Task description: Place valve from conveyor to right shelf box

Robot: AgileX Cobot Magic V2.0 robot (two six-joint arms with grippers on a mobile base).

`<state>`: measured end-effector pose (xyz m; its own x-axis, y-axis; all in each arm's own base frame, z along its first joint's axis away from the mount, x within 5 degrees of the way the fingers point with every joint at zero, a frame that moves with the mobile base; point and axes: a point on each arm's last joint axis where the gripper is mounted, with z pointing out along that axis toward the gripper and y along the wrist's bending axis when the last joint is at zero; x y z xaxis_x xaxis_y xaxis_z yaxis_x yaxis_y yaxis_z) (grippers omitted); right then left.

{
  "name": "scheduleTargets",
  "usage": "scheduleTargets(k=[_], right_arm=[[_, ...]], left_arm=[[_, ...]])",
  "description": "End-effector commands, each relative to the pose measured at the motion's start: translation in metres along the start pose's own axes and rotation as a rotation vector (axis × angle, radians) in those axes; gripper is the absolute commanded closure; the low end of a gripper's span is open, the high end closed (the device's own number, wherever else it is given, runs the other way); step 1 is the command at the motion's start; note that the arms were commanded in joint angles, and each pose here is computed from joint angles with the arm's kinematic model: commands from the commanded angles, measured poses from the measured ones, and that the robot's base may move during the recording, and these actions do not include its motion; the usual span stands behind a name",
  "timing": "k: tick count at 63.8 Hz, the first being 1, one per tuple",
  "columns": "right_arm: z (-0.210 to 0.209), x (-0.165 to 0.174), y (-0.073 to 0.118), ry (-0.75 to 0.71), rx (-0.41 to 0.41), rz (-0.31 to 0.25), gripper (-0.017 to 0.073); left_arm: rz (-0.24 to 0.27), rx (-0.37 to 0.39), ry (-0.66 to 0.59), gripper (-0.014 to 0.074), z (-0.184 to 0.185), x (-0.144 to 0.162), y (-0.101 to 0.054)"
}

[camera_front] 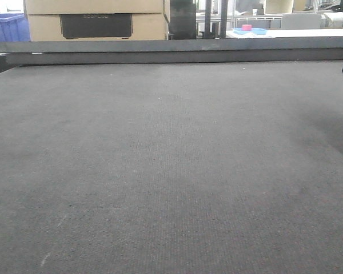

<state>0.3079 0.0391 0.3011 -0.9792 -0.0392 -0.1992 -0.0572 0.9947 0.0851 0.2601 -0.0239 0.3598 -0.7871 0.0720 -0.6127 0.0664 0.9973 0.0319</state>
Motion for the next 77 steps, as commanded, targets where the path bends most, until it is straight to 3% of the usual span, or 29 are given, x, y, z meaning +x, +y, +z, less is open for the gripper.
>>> scheduleTargets(k=[1, 25, 60, 70, 77], right_arm=[[0.01, -0.001, -0.001, 0.034, 0.005, 0.003, 0.0023], [0.037, 0.002, 0.011, 0.124, 0.017, -0.028, 0.0023], [0.037, -0.003, 0.008, 0.072, 0.052, -0.035, 0.0023], [0.037, -0.003, 0.003, 0.081, 0.038, -0.008, 0.0032], [0.036, -0.004, -0.004, 0.081, 0.007, 0.041, 0.0032]], left_arm=[[-0.004, 0.009, -0.015, 0.0705, -0.002, -0.002, -0.002], [-0.005, 0.011, -0.014, 0.0705, -0.002, -0.002, -0.002], [-0.008, 0.015, -0.011, 0.0705, -0.002, -0.002, -0.002], [-0.008, 0.015, -0.011, 0.0705, -0.002, -0.002, -0.002], [-0.009, 0.016, -0.008, 0.0705, -0.002, -0.002, -0.002]])
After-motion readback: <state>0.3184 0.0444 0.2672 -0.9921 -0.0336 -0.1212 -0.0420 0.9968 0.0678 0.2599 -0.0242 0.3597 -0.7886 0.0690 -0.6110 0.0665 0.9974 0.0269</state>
